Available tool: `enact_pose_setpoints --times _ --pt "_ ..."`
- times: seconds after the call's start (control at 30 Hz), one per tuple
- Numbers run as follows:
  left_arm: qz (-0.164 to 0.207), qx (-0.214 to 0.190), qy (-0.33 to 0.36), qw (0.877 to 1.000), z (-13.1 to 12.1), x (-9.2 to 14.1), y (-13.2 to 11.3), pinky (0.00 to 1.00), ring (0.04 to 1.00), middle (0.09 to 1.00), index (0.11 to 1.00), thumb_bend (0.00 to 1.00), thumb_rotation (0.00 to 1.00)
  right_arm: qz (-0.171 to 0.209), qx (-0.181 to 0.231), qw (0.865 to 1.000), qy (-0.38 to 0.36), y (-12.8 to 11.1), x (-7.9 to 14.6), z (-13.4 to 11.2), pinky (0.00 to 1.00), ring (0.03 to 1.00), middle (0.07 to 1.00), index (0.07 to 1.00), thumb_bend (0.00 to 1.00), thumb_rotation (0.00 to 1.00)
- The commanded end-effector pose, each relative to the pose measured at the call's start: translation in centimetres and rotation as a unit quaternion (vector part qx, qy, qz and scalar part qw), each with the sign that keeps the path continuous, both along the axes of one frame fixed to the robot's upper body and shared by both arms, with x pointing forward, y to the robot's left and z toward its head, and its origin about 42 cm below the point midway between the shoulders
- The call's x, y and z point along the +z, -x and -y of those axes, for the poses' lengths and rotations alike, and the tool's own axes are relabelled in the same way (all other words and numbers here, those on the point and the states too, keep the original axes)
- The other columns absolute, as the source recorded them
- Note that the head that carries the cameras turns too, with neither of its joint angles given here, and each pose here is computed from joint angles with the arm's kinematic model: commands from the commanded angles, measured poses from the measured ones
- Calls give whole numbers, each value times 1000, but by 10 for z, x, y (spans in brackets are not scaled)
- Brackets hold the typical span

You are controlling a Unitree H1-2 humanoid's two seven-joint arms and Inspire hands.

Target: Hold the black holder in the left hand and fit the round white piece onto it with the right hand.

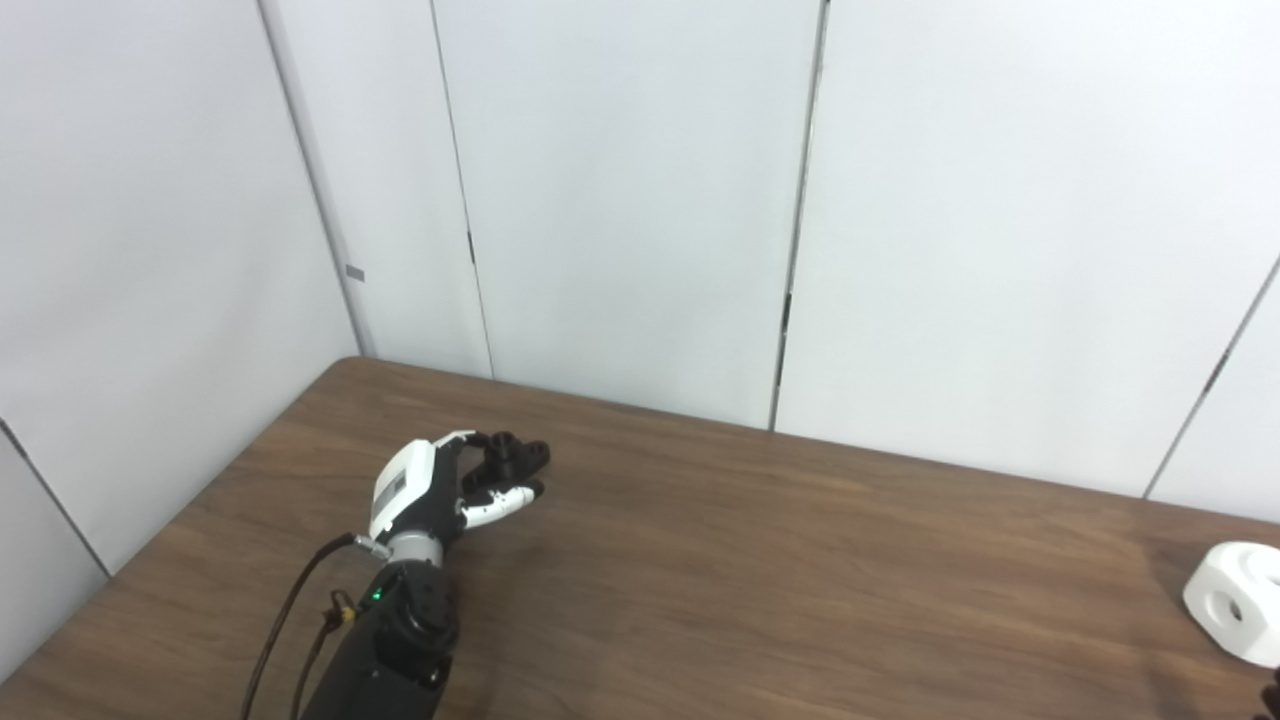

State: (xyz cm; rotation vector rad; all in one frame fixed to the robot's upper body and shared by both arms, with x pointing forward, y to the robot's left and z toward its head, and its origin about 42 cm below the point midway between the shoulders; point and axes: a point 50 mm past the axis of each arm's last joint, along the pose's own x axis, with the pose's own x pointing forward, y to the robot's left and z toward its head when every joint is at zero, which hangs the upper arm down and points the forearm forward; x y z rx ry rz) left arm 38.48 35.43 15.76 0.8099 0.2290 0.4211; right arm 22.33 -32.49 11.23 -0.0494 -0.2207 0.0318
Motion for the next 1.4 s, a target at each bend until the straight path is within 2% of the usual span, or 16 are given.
enact_pose_setpoints --times 0.0,0.1,0.4,0.43,0.53,0.57,0.67,0.87,1.37 --pt "27 -5 -19 999 -3 22 -14 889 952 904 796 818 363 -83 -18 995 -42 36 -46 -11 1000 1000 997 978 712 906" --pt "24 -5 -28 999 -3 20 -16 896 951 902 790 815 361 -84 -21 995 -41 36 -46 -11 1000 1000 992 976 715 899" --pt "19 30 -56 998 -5 18 -16 909 948 903 783 824 346 -82 -20 996 -39 36 -45 -10 1000 1000 996 979 729 896" --pt "23 34 -65 997 -5 17 -16 915 983 904 773 831 327 -81 -20 996 -39 36 -45 -9 1000 1000 996 980 724 895" --pt "33 33 -141 989 -3 19 -12 977 998 914 764 816 317 -81 -20 996 -41 35 -45 -9 1000 1000 996 981 725 895" --pt "41 35 -137 989 -1 21 -11 989 999 919 767 809 309 -81 -19 996 -40 35 -45 -9 1000 1000 996 981 726 895" --pt "54 38 -126 990 2 24 -10 942 971 918 775 789 270 -82 -18 996 -37 34 -46 -8 1000 1000 998 987 732 905" --pt "59 28 -132 989 8 23 -7 905 953 909 765 806 291 -80 -17 996 -43 32 -47 -9 1000 1000 999 987 707 897" --pt "43 27 -124 991 3 28 -9 901 954 910 771 824 320 -85 -19 995 -41 30 -48 -10 1000 1000 1000 991 651 903"
